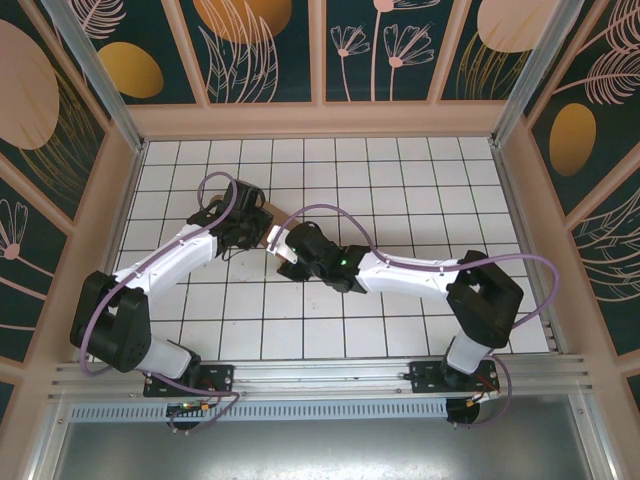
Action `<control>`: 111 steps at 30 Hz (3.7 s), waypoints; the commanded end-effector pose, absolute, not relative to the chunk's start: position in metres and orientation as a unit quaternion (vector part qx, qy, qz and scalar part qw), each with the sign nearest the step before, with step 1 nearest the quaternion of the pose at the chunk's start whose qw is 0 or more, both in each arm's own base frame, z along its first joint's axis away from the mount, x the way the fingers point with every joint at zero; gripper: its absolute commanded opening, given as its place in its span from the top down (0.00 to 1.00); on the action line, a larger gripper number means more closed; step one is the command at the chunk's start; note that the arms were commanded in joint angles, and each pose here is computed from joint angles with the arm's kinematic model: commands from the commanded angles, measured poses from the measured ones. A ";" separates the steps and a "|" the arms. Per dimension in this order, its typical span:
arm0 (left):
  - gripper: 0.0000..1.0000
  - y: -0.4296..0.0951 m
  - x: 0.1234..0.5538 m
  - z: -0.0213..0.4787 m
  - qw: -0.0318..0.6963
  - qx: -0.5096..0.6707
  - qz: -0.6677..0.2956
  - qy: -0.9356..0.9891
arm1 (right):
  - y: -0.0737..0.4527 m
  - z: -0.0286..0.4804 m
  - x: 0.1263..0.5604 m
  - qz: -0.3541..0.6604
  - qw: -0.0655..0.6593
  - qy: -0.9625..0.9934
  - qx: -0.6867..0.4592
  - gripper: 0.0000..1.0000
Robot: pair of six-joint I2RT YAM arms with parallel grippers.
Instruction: Fold the paper box
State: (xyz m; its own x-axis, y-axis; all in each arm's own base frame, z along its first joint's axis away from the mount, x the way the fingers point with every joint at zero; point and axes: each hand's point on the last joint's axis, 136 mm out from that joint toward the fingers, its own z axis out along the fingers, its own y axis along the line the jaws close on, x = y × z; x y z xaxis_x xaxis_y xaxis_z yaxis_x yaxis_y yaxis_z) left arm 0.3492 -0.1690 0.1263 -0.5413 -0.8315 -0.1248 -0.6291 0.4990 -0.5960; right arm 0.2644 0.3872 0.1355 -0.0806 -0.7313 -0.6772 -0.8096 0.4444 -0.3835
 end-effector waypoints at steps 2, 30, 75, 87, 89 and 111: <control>0.65 -0.186 0.346 0.148 0.183 -0.428 -0.293 0.835 | 0.378 0.127 0.280 -0.011 0.428 0.729 -0.535 0.38; 0.31 -0.205 0.304 0.288 0.350 -0.108 -0.428 0.826 | 0.332 0.169 0.292 0.215 0.323 0.674 -0.629 0.63; 0.37 -0.171 0.383 0.152 0.352 -0.219 -0.345 0.842 | 0.310 0.247 0.335 0.292 0.470 0.699 -0.453 0.30; 0.35 -0.164 0.370 0.128 0.282 -0.335 -0.354 0.826 | 0.244 0.271 0.333 0.185 0.556 0.736 -0.340 0.53; 0.35 -0.171 0.364 0.123 0.260 -0.352 -0.365 0.821 | 0.242 0.271 0.332 0.184 0.555 0.738 -0.337 0.52; 0.35 -0.186 0.356 0.124 0.258 -0.386 -0.386 0.797 | 0.272 0.161 0.314 0.053 0.514 0.749 -0.415 0.01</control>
State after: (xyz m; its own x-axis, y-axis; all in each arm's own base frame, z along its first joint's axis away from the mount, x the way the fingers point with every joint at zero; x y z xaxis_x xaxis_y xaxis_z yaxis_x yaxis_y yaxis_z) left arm 0.3867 -0.1921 0.2100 -0.5117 -0.8455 -0.1530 -0.1922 0.2862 -0.9387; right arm 0.2949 0.2898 0.1720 -0.1456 -0.5011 -0.8530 -0.7757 0.5931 -0.2160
